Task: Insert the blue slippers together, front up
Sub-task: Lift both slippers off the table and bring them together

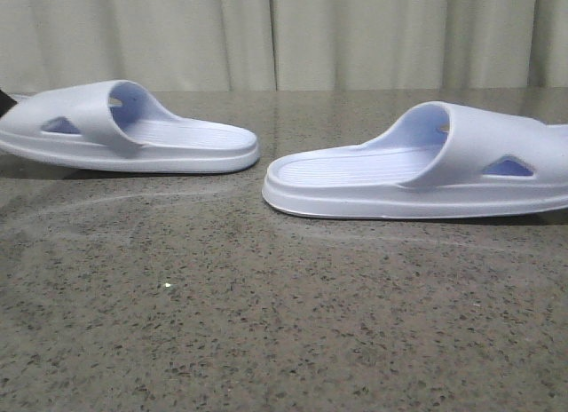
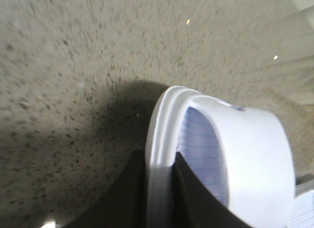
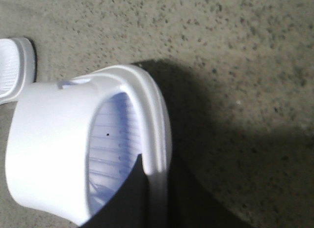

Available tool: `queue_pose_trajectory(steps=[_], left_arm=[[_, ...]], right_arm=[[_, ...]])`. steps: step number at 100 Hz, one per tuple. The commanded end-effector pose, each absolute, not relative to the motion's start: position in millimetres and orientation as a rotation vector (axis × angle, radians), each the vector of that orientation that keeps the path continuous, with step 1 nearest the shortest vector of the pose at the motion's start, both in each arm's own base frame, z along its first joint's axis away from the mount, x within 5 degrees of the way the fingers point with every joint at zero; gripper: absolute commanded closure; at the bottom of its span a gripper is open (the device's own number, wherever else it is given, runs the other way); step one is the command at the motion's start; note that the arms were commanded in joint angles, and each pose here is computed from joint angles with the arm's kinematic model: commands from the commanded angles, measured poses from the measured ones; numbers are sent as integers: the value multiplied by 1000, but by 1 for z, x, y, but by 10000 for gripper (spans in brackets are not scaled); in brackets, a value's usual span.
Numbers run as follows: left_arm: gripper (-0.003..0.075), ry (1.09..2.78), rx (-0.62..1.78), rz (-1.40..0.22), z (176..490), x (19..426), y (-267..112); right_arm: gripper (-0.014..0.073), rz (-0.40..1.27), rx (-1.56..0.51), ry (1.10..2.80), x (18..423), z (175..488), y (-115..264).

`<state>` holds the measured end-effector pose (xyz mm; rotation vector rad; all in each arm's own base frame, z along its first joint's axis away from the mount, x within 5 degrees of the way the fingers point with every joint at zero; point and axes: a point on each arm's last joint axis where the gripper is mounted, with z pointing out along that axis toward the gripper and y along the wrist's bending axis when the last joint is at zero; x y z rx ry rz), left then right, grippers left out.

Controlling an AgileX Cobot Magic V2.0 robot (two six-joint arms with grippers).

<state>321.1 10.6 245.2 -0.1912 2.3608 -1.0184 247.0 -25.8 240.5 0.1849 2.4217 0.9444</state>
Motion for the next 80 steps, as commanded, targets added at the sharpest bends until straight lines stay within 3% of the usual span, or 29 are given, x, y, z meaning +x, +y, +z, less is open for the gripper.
queue_pose_trajectory(steps=[1,23,44,80], left_arm=[[705,2224,-160,-1040,286,310,18],[705,2089,-138,-1107,324,284,29],[705,2036,-105,-1218,334,278,23],[705,1986,-73,-1327,340,275,18]], right_arm=[[699,1003,145,2303,253,269,-25],[699,1139,106,2108,265,307,-21],[698,1291,25,1892,268,345,-16],[695,1308,-36,1870,272,353,-6]])
